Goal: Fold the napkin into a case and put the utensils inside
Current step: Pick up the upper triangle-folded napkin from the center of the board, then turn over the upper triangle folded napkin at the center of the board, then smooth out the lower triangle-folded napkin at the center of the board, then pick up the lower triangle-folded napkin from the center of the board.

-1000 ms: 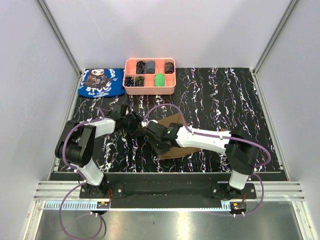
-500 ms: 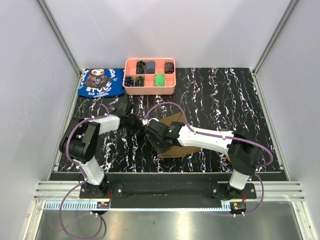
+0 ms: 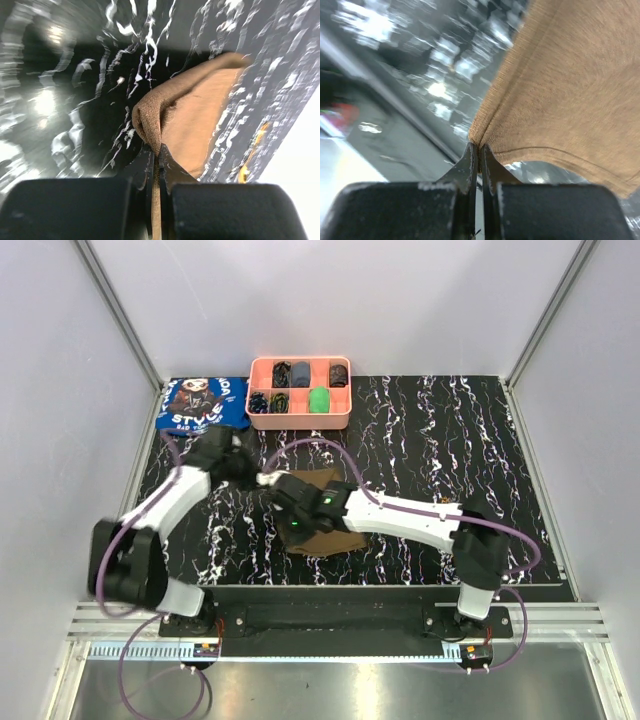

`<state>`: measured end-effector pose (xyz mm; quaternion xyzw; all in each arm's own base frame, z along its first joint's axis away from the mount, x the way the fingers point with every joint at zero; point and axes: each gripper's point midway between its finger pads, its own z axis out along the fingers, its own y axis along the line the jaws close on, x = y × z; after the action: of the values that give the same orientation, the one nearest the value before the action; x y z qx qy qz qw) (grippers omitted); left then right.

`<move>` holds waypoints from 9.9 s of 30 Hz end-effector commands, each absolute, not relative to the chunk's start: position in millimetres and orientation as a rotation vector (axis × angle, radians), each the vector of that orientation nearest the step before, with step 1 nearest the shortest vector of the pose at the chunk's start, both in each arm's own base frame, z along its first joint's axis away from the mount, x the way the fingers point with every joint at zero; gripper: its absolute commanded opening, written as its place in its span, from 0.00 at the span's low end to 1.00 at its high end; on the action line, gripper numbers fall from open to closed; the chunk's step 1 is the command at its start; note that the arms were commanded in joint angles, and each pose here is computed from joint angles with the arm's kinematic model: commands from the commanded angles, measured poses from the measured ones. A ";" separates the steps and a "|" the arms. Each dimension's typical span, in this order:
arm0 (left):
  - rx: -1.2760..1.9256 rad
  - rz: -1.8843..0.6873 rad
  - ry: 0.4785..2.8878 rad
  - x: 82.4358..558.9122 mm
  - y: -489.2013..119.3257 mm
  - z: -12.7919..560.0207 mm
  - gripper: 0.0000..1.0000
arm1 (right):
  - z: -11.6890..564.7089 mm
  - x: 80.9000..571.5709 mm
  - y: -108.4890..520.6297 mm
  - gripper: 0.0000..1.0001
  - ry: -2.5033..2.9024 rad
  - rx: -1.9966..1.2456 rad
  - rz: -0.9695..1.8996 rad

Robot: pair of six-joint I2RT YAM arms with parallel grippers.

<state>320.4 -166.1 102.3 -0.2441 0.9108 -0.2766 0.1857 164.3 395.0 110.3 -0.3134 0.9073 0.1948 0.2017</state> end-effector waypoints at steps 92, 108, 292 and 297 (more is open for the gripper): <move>0.179 -0.553 2.791 141.1 -295.1 61.3 0.37 | 66.9 195.3 291.1 0.45 2.681 -0.119 1.244; 0.105 -0.409 2.802 138.4 -278.4 46.7 0.35 | 31.0 154.8 329.3 0.41 2.685 -0.183 1.403; -0.992 -0.167 2.338 217.5 -10.2 176.9 0.84 | -32.7 121.8 412.3 0.38 2.805 -0.721 0.003; -0.952 -0.256 2.381 222.2 -23.7 167.0 0.83 | -32.8 126.9 406.4 0.08 2.799 -0.698 0.019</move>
<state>210.4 -12.8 170.3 -0.3755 0.8827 -0.0617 0.2757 137.1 433.3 13.1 -0.2427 0.9538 0.0465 0.1707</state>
